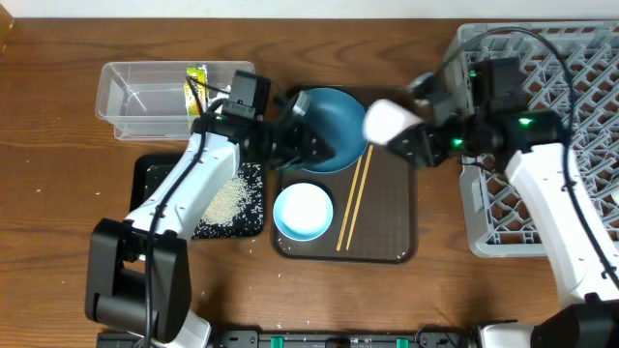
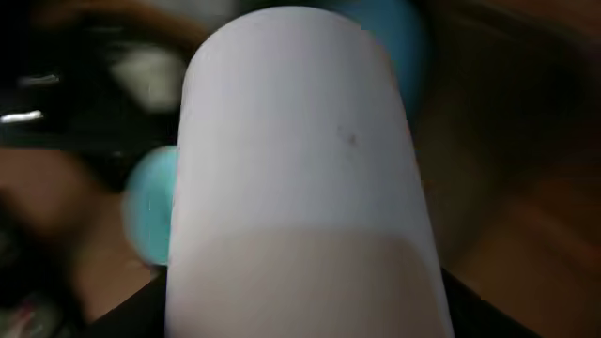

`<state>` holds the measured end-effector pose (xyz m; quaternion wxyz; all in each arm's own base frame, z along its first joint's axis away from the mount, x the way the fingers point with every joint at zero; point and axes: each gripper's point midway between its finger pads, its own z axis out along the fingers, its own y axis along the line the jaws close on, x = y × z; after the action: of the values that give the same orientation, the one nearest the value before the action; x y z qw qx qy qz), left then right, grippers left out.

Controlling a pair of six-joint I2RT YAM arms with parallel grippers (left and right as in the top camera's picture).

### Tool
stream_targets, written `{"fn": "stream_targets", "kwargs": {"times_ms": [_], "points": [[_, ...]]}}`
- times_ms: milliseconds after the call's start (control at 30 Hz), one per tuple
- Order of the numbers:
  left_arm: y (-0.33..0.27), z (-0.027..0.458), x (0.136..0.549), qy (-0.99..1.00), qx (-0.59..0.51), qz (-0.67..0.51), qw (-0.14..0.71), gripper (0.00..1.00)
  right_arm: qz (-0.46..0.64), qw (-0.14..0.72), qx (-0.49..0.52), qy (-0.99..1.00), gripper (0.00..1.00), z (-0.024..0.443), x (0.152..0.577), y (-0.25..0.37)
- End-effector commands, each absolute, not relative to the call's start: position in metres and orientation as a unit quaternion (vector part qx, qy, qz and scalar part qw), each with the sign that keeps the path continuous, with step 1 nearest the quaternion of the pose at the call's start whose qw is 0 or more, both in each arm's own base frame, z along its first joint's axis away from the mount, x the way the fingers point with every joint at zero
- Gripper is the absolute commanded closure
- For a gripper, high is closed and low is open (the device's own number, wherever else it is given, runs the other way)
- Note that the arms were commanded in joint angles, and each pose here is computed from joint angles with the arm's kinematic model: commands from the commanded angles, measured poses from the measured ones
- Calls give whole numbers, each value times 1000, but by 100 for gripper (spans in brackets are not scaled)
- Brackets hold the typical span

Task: Sort waste into correct bins and load items into the dishwasher rack
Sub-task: 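Carry the pink cup into the dish rack and release it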

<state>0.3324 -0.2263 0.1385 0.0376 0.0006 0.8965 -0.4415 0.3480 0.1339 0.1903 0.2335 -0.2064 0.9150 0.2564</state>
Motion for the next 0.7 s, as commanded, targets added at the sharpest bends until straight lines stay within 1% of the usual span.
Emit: {"fn": "stream_targets", "kwargs": {"times_ms": [0,100,167,300,467,667], "points": [[-158,124,350,957,4,-257,135,72,124,253,-63,957,99,197,364,54],[-114,137,346,970,-29,-178,165,72,55,262,22,963,99,213,365,-6],[-93,151,343,969,-49,-151,187,72,12,266,72,961,99,224,362,-45],[-72,173,340,963,-71,-140,219,72,-51,261,156,951,99,233,348,-103],[-65,182,339,959,-79,-140,233,72,-120,212,255,936,99,222,312,-165],[-65,181,339,959,-79,-140,231,72,-124,139,314,931,99,192,283,-198]]}}
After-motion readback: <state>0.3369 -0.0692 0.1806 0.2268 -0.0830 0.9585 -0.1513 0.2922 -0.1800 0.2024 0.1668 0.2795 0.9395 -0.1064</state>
